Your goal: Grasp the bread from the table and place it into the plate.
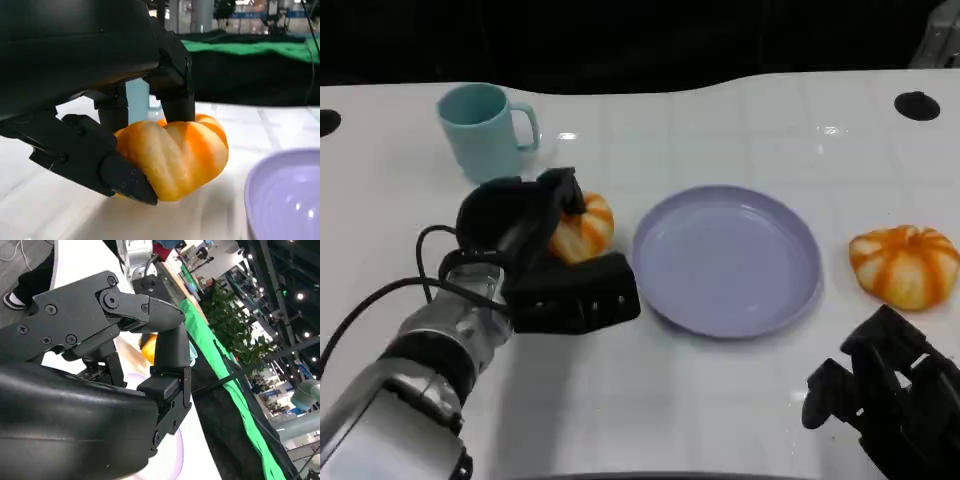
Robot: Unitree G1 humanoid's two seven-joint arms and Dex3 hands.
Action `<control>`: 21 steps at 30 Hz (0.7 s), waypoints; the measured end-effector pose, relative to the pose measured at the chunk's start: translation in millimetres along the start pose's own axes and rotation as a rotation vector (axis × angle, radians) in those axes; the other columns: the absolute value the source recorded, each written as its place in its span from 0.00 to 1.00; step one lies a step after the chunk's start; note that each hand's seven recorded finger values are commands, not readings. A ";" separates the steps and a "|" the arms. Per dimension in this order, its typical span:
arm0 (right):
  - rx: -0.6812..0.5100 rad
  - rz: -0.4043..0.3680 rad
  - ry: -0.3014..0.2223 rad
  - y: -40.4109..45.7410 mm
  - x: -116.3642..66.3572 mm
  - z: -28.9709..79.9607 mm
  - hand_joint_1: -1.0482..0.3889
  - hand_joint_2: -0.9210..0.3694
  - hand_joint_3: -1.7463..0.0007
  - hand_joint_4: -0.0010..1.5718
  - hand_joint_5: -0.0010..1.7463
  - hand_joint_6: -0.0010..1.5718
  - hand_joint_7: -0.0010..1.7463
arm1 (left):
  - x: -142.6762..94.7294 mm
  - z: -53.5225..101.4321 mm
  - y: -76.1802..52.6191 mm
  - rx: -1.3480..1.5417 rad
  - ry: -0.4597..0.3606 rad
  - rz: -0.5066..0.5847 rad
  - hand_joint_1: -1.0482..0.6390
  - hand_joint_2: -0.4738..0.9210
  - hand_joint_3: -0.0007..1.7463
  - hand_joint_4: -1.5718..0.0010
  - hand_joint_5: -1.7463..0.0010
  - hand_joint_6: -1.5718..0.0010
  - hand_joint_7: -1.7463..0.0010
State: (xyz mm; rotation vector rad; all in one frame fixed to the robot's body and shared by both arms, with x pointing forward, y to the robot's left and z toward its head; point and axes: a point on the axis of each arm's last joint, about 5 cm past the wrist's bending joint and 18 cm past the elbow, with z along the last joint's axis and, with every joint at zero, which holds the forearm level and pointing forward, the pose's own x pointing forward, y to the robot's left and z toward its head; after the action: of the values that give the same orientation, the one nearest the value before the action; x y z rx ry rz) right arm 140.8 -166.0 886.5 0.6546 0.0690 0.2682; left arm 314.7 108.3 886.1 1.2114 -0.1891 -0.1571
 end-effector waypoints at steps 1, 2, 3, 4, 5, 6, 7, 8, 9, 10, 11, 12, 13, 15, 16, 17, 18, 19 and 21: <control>0.000 0.001 -0.001 0.1 0.2 0.1 0.37 0.15 0.63 0.43 1.00 0.32 0.92 | 0.2 0.1 0.3 -0.004 0.002 0.003 0.56 0.98 0.18 0.45 0.00 0.65 0.00; 0.000 0.000 -0.001 0.0 0.2 0.2 0.36 0.16 0.64 0.43 1.00 0.32 0.92 | 0.8 0.9 0.8 -0.040 0.016 0.013 0.55 0.94 0.27 0.45 0.00 0.63 0.00; 0.000 -0.001 -0.001 0.0 0.2 0.1 0.36 0.16 0.64 0.43 1.00 0.32 0.92 | 2.2 2.4 2.4 -0.098 0.036 0.032 0.54 0.92 0.31 0.45 0.00 0.63 0.00; 0.000 -0.003 -0.001 0.0 0.2 0.1 0.36 0.16 0.63 0.43 1.00 0.33 0.92 | 4.3 4.2 5.1 -0.151 0.053 0.052 0.54 0.88 0.40 0.43 0.00 0.61 0.00; 0.000 -0.005 -0.001 0.0 0.2 0.1 0.36 0.16 0.63 0.43 1.00 0.33 0.92 | 7.5 6.4 9.1 -0.195 0.060 0.071 0.53 0.83 0.48 0.42 0.00 0.59 0.00; 0.000 -0.009 0.000 0.0 0.1 0.0 0.36 0.16 0.63 0.43 1.00 0.33 0.92 | 11.7 9.2 14.9 -0.224 0.050 0.088 0.53 0.82 0.51 0.42 0.00 0.59 0.00; 0.000 -0.012 0.000 0.0 0.2 0.0 0.36 0.16 0.63 0.43 1.00 0.33 0.92 | 15.4 12.3 20.2 -0.245 0.037 0.111 0.53 0.81 0.52 0.41 0.00 0.58 0.00; 0.000 -0.014 0.000 0.0 0.2 0.0 0.36 0.16 0.63 0.43 1.00 0.33 0.92 | 18.5 15.3 24.8 -0.259 0.019 0.129 0.53 0.80 0.54 0.41 0.00 0.58 0.00; 0.000 -0.014 0.000 0.0 0.2 0.0 0.37 0.16 0.63 0.43 1.00 0.33 0.92 | 21.1 18.0 28.6 -0.268 0.002 0.143 0.53 0.80 0.54 0.41 0.00 0.58 0.00; 0.000 -0.015 0.001 0.0 0.2 0.0 0.37 0.16 0.63 0.43 1.00 0.33 0.92 | 22.6 19.7 30.7 -0.271 -0.008 0.151 0.53 0.80 0.54 0.41 0.00 0.58 0.00; 0.000 -0.016 0.001 0.0 0.2 0.0 0.37 0.16 0.63 0.43 1.00 0.33 0.92 | 23.2 20.6 31.4 -0.273 -0.012 0.153 0.53 0.80 0.55 0.41 0.00 0.58 0.00; 0.001 -0.017 0.001 0.0 0.1 -0.1 0.37 0.16 0.63 0.43 1.00 0.33 0.92 | 23.1 21.3 31.0 -0.274 -0.013 0.152 0.53 0.80 0.55 0.41 0.00 0.58 0.00; 0.001 -0.019 0.001 -0.1 0.0 -0.1 0.37 0.17 0.63 0.43 1.00 0.33 0.92 | 23.1 22.0 30.6 -0.276 -0.016 0.144 0.52 0.80 0.55 0.42 0.00 0.59 0.00; 0.001 -0.018 0.001 0.0 0.0 -0.1 0.37 0.16 0.63 0.43 1.00 0.33 0.92 | 23.1 22.9 30.3 -0.278 -0.023 0.136 0.54 0.68 0.67 0.38 0.00 0.53 0.00; 0.001 -0.019 0.002 0.0 -0.1 -0.2 0.37 0.16 0.63 0.43 1.00 0.33 0.92 | 23.2 24.1 30.7 -0.281 -0.042 0.138 0.54 0.67 0.69 0.38 0.00 0.52 0.00; 0.001 -0.018 0.002 0.0 0.0 -0.2 0.37 0.16 0.62 0.43 1.00 0.33 0.92 | 23.6 26.3 31.2 -0.285 -0.066 0.141 0.54 0.65 0.70 0.37 0.00 0.52 0.00; 0.001 -0.017 0.002 0.3 0.2 -0.4 0.37 0.16 0.62 0.43 1.00 0.33 0.92 | 24.1 28.4 32.1 -0.287 -0.088 0.145 0.54 0.65 0.71 0.37 0.00 0.52 0.00; 0.002 -0.015 0.003 0.5 0.3 -0.5 0.37 0.16 0.62 0.43 1.00 0.33 0.92 | 24.6 30.1 33.0 -0.289 -0.105 0.148 0.54 0.64 0.71 0.37 0.00 0.52 0.00; 0.002 -0.015 0.003 0.6 0.4 -0.6 0.37 0.16 0.63 0.43 1.00 0.33 0.92 | 25.5 32.3 34.1 -0.291 -0.121 0.152 0.55 0.64 0.72 0.37 0.00 0.51 0.00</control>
State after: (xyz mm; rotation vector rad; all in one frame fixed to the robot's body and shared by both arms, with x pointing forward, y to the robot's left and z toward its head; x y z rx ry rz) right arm 141.0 -165.1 886.4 0.6553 0.0772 0.2549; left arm 332.8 85.0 930.7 0.8951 -0.3509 -0.1202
